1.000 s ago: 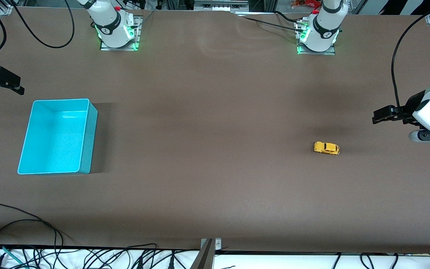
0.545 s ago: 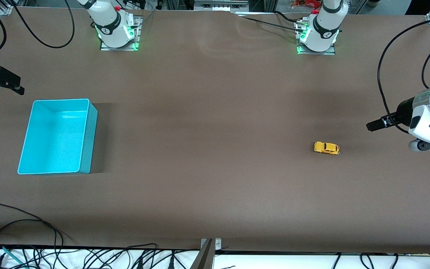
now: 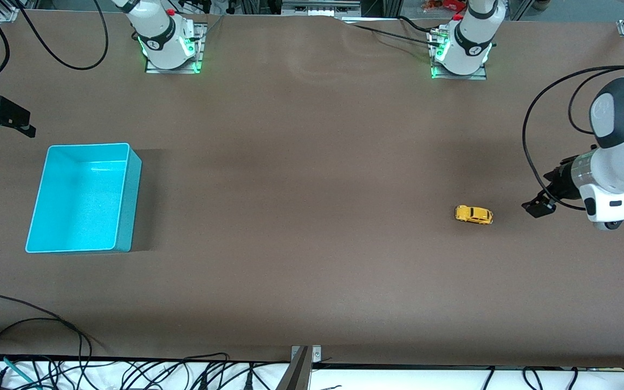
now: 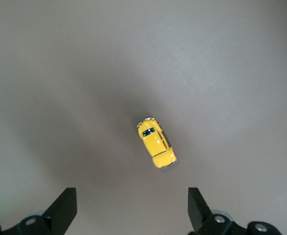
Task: Wind up and store yellow beetle car
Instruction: 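Lower the left gripper over the yellow beetle car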
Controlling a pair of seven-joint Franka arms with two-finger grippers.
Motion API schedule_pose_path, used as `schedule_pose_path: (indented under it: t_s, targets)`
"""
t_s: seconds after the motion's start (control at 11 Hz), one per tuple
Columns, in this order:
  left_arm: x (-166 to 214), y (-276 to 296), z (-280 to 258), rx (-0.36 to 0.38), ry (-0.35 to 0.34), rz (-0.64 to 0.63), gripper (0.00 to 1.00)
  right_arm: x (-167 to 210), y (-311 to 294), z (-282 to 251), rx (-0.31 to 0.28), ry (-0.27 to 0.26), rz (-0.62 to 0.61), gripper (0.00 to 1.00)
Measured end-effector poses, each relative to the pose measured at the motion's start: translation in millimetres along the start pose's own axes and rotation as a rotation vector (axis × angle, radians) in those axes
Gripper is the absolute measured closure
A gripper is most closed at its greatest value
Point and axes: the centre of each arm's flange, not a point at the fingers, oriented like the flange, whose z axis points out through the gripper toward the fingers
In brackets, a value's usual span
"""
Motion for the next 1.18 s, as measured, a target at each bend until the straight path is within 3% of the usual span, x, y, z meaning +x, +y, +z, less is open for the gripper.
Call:
schedule_pose_path:
  t_s: [0.27, 0.82, 1.18]
  targets:
    - [-1, 0, 44, -0.046, -0.011, -0.187, 0.0, 0, 0, 0, 0.0, 0.0, 0.0, 0.0]
    - [-7, 3, 142, -0.031, -0.012, -0.312, 0.0, 0, 0, 0, 0.0, -0.001, 0.0, 0.0]
    - [-4, 23, 189, -0.083, 0.021, -0.42, 0.0, 0, 0, 0, 0.0, -0.001, 0.0, 0.0]
